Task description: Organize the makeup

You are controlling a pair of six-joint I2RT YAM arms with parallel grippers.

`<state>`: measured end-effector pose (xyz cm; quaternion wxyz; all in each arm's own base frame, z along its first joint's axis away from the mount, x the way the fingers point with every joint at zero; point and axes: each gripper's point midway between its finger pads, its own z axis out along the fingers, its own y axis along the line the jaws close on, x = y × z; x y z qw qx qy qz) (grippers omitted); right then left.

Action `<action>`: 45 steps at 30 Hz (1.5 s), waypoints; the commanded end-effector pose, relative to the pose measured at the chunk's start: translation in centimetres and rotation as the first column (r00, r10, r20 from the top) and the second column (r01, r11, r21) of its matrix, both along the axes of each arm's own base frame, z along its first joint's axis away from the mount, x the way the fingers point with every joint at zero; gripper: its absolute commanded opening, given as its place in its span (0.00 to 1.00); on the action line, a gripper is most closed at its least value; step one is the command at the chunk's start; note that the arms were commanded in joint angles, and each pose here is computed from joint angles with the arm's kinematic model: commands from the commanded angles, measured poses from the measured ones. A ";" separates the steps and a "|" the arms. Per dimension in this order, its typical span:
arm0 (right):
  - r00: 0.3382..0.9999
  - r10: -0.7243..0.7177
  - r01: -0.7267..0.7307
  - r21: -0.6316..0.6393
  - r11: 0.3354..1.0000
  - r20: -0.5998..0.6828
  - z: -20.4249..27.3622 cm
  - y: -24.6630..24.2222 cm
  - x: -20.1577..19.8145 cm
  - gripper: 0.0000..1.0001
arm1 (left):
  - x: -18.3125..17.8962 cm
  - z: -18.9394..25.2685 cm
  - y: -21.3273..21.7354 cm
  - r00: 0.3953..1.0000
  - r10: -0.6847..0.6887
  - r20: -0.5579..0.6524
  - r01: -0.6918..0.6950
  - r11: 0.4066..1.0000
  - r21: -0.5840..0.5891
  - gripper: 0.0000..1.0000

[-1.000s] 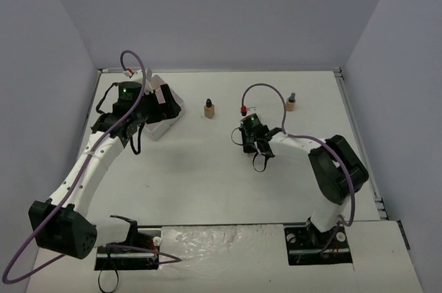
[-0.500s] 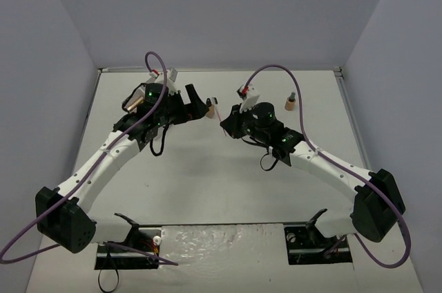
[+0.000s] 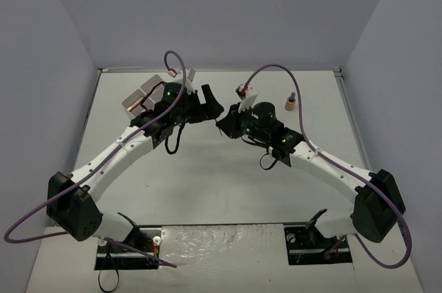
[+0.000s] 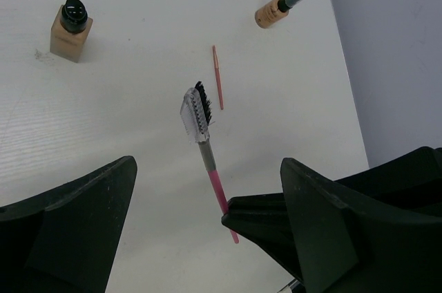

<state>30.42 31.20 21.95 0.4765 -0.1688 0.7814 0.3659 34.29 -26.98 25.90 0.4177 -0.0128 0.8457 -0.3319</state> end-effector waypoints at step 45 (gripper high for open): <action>0.961 -0.271 0.277 -0.173 0.945 0.055 -1.5 -9.4 1.5 1.00 | 12.4 2.7 16.3 0.896 -0.136 0.423 -0.172 0.771 0.613 0.00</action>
